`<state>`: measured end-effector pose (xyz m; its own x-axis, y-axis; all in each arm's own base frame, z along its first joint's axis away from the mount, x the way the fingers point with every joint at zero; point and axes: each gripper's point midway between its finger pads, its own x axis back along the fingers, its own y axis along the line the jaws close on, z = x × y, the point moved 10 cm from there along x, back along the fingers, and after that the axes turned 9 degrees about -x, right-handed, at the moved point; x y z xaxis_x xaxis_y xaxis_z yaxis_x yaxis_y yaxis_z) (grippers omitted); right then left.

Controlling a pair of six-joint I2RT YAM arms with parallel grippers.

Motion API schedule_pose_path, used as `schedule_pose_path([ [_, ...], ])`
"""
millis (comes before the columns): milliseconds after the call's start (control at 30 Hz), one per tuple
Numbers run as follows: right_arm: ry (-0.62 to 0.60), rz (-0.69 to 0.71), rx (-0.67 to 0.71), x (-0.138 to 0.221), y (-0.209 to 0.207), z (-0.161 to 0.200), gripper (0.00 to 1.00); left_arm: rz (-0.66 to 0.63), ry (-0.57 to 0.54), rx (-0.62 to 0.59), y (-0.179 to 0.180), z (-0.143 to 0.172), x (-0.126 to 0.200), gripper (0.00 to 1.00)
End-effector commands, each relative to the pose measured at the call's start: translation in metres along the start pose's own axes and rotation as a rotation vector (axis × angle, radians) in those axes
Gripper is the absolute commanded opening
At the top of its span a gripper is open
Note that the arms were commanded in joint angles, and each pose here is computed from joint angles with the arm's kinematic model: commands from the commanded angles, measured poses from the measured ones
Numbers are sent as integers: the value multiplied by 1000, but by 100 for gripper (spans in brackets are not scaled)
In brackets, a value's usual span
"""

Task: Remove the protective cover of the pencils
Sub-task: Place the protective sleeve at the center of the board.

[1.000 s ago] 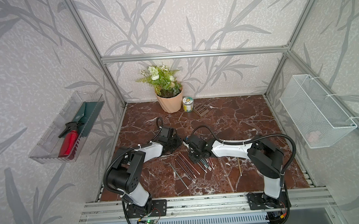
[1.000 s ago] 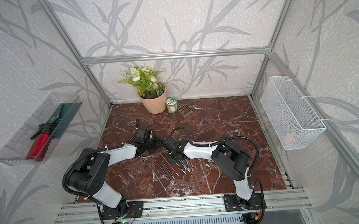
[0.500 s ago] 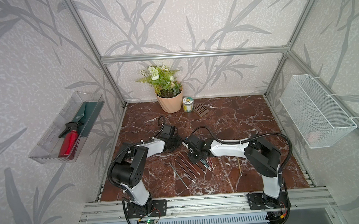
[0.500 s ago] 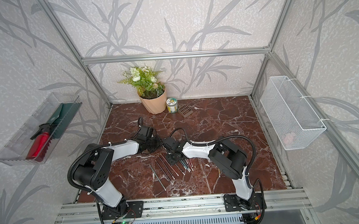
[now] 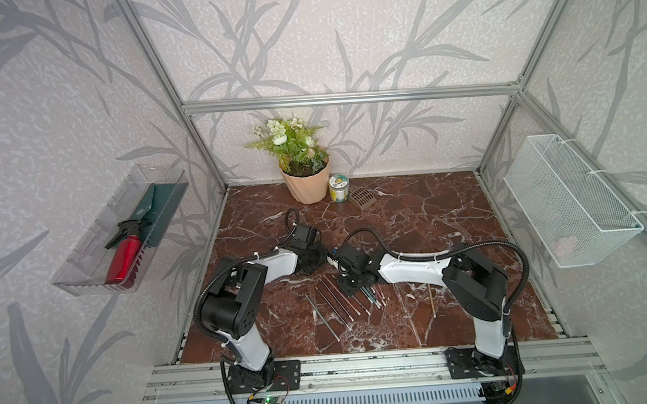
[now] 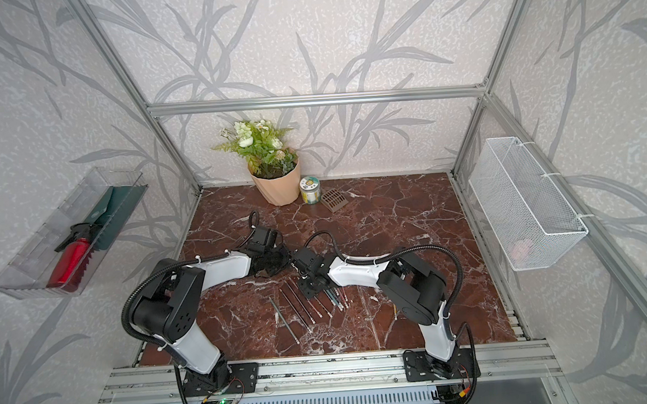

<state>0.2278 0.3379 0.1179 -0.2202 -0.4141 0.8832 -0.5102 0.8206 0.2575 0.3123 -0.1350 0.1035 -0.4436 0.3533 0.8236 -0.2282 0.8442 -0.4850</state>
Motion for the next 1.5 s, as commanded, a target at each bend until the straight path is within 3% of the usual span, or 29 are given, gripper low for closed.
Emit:
schedule_pose_path([
  [0, -69, 23, 5, 19, 0, -6, 27, -25, 7, -20, -2, 0, 1, 14],
  [633, -47, 153, -10, 10, -20, -2, 25, -36, 16, -27, -2, 1, 1, 20],
  [1467, 16, 195, -12, -13, -23, -1, 21, -22, -30, -32, -2, 4, 21, 29],
])
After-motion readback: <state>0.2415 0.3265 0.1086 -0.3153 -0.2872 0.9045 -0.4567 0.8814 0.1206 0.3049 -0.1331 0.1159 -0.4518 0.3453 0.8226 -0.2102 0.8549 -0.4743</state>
